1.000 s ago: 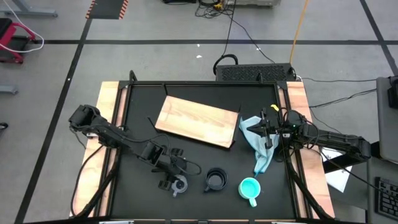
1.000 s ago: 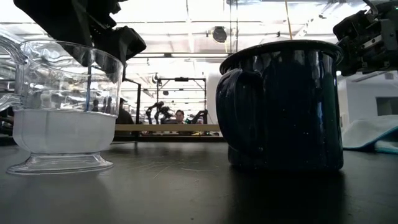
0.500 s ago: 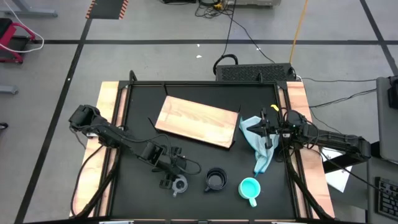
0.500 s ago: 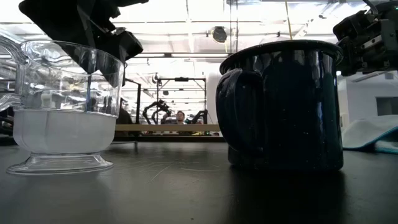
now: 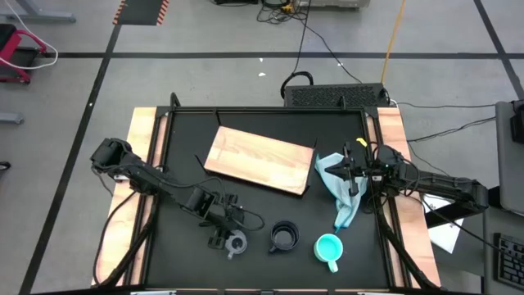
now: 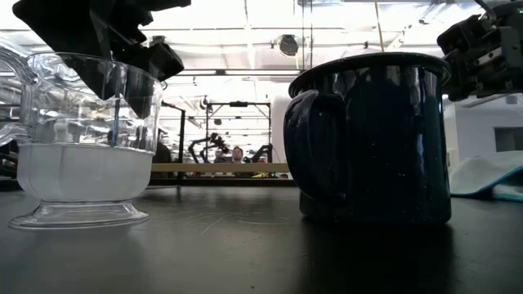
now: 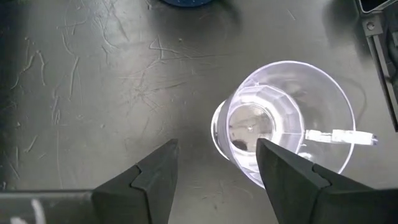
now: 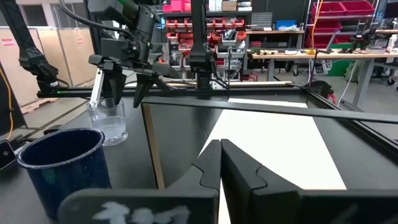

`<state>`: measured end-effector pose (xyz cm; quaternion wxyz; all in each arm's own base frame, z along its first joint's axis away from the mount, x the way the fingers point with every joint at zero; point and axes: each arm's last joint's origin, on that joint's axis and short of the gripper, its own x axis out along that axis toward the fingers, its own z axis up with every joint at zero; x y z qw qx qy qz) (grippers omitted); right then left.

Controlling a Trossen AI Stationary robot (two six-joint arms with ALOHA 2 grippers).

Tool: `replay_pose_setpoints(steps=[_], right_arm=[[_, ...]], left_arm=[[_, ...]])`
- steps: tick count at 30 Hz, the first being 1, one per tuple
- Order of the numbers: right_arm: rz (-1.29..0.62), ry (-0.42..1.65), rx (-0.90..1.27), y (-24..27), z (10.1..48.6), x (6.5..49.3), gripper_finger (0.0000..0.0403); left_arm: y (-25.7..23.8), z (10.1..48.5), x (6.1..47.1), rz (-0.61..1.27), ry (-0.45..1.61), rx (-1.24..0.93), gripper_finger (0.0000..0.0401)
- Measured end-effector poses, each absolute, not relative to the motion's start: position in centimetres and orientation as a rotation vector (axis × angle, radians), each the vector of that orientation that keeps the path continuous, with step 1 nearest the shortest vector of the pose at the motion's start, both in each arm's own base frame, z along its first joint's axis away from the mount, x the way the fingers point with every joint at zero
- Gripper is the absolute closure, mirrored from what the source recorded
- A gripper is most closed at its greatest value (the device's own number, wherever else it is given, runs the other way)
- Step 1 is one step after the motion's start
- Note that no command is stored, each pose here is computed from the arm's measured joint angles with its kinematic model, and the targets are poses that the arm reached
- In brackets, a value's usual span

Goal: Stack small to large cups/mugs on shelf
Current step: Put the transparent mug on the shelf

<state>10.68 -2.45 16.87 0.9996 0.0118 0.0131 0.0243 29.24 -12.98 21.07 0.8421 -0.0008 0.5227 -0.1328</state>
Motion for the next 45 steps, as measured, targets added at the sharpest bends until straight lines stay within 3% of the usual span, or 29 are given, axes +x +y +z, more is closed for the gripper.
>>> replay_pose_setpoints(steps=[8,19,30,36,45], right_arm=[[0.048,0.028,0.024,-2.5,16.9,10.7,0.0403],[0.048,0.027,0.024,-2.4,16.9,10.7,0.0403],[0.048,0.027,0.024,-2.4,16.9,10.7,0.0403],[0.048,0.027,0.024,-2.4,16.9,10.7,0.0403],[0.048,0.027,0.022,-2.4,16.9,10.7,0.0403]], left_arm=[[-13.2,19.8,29.6,-0.292,1.145,0.007,0.0191],[-13.2,18.5,30.3,-0.321,1.162,0.030,0.0242],[-13.1,18.5,30.4,-0.373,1.154,0.070,0.0390],[-12.7,19.7,30.1,-0.419,1.117,0.108,0.0396],[-11.5,25.7,27.4,-0.378,0.919,0.176,0.0399]])
